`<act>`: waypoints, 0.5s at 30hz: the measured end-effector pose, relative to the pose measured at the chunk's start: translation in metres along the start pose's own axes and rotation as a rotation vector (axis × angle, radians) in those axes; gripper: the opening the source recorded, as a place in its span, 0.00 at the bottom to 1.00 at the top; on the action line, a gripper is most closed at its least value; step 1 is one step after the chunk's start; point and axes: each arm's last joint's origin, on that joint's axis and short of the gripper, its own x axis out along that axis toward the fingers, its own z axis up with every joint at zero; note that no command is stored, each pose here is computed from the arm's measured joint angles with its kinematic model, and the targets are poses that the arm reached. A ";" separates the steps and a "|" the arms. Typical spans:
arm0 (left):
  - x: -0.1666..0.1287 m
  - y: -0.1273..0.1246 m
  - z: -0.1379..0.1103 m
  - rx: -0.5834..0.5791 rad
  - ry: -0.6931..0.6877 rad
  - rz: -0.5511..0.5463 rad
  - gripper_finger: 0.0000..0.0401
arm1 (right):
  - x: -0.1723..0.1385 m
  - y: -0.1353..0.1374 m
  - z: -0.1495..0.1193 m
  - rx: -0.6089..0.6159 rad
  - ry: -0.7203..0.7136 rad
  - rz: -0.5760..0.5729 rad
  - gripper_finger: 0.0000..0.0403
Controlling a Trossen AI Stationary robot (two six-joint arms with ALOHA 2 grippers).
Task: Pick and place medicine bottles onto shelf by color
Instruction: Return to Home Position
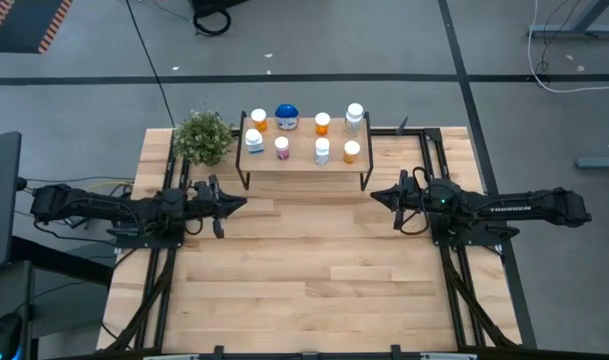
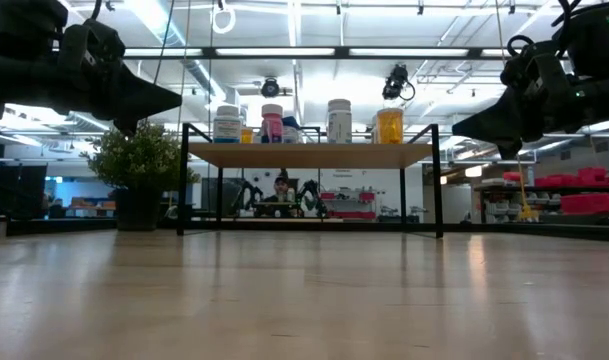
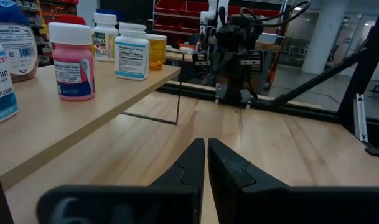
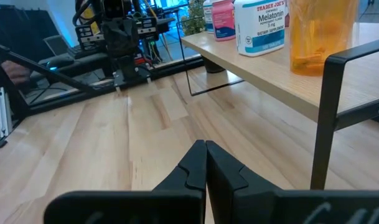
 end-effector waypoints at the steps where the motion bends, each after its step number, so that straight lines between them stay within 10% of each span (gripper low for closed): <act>1: 0.000 0.000 0.000 0.000 0.000 0.000 0.06 | 0.000 0.000 0.000 0.000 0.000 0.000 0.02; 15: 0.000 0.000 0.000 0.000 0.000 0.000 0.08 | 0.000 0.000 0.000 0.000 -0.001 0.001 0.02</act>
